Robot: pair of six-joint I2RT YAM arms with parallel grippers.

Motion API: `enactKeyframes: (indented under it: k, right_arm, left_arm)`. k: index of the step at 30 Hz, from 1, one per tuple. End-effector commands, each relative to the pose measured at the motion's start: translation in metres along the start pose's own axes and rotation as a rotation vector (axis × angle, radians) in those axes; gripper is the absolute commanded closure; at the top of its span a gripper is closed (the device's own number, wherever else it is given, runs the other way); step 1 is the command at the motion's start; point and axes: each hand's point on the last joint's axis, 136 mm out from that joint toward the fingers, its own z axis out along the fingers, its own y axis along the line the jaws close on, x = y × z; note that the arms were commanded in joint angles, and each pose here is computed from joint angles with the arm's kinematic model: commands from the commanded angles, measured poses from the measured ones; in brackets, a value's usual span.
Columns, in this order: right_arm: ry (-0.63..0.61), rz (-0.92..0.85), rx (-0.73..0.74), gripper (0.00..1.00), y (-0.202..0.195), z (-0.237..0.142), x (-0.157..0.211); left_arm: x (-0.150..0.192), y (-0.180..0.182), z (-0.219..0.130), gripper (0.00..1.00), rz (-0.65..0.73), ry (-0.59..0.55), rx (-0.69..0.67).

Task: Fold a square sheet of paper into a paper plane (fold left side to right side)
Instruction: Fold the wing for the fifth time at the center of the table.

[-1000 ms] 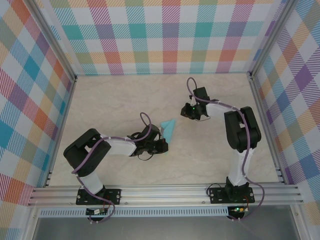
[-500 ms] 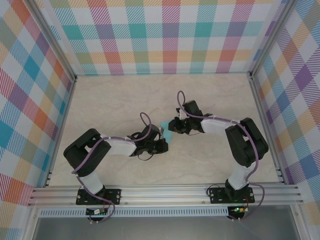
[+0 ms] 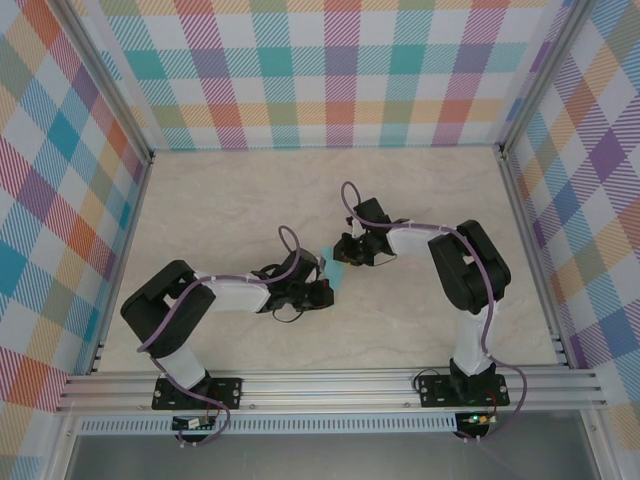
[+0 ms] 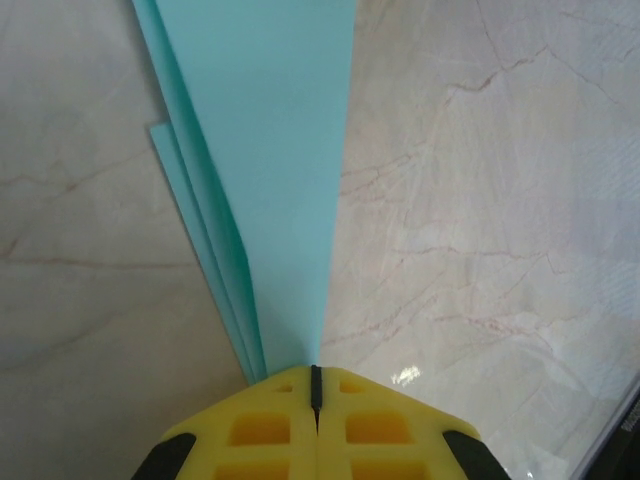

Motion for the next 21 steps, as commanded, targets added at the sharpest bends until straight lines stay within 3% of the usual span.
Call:
enactKeyframes:
  k: [1,10,21]
  right_arm:
    - [0.06,0.021,0.109,0.84,-0.03,0.007,0.018]
    - [0.056,0.021,0.095,0.84,-0.027,0.003,0.02]
    - [0.066,0.021,0.104,0.84,-0.029,0.006,0.024]
  left_arm:
    - [0.007,-0.016,-0.018,0.99,0.023,0.029,0.037]
    - [-0.019,-0.045,-0.028,1.0,0.047,-0.005,0.137]
    - [-0.047,-0.03,0.002,1.0,0.03,0.004,0.106]
